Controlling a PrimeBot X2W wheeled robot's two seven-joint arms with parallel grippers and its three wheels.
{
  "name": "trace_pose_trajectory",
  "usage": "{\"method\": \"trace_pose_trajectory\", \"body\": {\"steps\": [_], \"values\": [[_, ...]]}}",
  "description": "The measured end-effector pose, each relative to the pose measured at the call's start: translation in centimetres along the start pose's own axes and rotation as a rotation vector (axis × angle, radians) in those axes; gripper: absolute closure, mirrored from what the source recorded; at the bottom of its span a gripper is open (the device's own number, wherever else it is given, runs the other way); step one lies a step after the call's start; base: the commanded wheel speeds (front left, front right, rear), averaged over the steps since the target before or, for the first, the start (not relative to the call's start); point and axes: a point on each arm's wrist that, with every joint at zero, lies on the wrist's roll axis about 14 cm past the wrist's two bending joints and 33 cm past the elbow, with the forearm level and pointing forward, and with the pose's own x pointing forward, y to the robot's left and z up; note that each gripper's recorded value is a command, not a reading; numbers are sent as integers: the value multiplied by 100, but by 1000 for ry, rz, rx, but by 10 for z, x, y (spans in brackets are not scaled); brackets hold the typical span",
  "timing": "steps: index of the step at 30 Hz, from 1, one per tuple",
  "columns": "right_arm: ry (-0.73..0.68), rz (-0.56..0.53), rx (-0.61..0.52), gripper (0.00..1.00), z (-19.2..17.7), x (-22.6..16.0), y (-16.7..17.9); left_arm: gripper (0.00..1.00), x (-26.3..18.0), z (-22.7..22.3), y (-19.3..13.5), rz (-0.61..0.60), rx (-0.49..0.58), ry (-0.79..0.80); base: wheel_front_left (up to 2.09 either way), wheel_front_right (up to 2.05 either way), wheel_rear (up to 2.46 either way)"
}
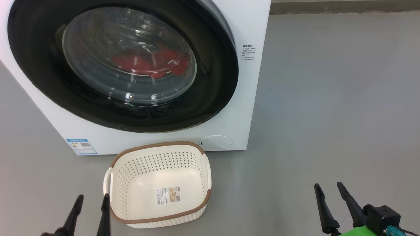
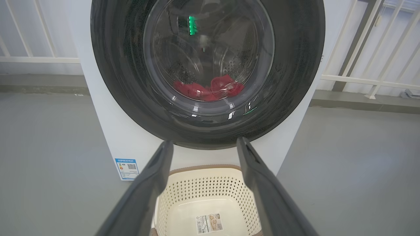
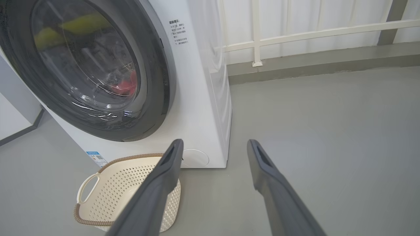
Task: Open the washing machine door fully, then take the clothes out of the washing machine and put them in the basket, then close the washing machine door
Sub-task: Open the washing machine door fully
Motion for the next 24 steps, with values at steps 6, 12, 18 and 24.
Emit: {"method": "trace_pose_trajectory", "body": {"steps": [6,12,18,24], "values": [[2,-6,-9,0,0,0,-2,0,-1,-1,3,11,-7,4,0,0,0],[3,-3,-8,0,-1,1,-1,0,-1,-1,3,14,-8,3,0,0,0],[6,5,-5,0,-2,2,2,0,-2,-2,4,15,-8,5,0,0,0],[-22,55,30,100,6,14,21,0,-1,-4,2,12,-11,10,0,0,0]]}}
